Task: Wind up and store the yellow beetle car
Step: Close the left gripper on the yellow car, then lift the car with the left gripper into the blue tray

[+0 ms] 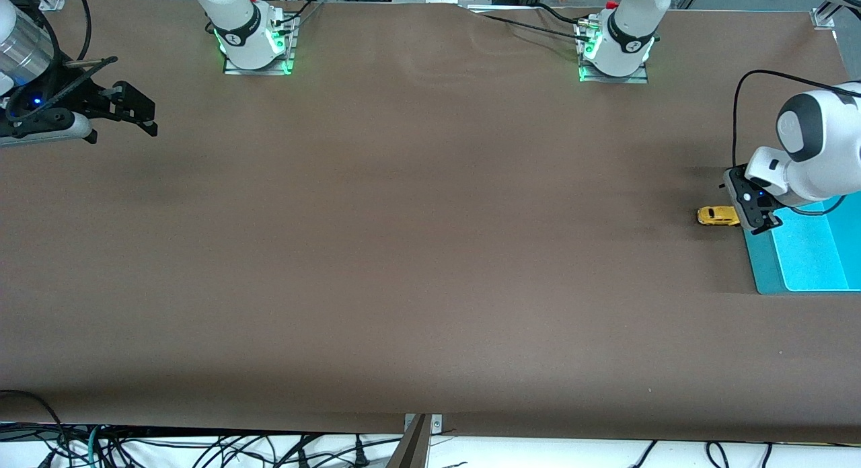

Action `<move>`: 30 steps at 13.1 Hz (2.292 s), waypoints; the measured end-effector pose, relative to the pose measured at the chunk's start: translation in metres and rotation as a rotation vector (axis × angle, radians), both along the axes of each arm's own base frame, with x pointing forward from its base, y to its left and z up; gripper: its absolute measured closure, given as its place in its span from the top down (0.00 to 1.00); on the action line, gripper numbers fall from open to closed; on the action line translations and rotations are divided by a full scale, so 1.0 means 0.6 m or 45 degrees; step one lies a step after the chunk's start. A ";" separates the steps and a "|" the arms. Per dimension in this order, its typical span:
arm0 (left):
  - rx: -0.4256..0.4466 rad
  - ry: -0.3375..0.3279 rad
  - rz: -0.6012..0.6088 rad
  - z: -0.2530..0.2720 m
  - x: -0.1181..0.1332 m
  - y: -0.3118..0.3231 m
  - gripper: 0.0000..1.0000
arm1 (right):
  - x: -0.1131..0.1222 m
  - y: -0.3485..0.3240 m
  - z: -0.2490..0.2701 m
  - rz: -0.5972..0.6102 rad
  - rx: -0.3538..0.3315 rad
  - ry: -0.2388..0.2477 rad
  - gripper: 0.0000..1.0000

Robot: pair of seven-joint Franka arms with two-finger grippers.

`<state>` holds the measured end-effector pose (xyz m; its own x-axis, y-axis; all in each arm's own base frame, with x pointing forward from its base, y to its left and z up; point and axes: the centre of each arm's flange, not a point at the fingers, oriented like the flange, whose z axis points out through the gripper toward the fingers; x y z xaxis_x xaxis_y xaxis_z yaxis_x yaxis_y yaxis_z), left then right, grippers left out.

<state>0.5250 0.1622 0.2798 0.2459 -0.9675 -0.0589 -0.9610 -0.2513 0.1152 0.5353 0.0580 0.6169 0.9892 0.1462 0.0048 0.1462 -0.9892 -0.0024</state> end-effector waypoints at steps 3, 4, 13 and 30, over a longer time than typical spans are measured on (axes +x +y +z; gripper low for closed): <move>-0.042 0.029 -0.159 -0.061 -0.039 0.017 1.00 | 0.000 0.000 0.000 0.000 0.000 0.000 1.00; -0.044 0.002 -0.207 -0.080 -0.044 0.035 1.00 | 0.000 0.000 0.000 0.000 0.000 0.000 1.00; -0.021 -0.115 -0.301 -0.144 -0.033 0.053 1.00 | -0.001 -0.002 -0.001 -0.005 -0.001 0.007 1.00; -0.157 0.011 -0.208 -0.102 0.041 -0.073 0.51 | 0.001 -0.009 -0.004 -0.019 -0.001 0.016 1.00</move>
<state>0.5498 0.1187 0.2189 0.0852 -0.9945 0.0612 -0.9866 -0.0756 0.1443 0.5357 0.0525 0.6144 0.9913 0.1317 -0.0073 0.1317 -0.9913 -0.0032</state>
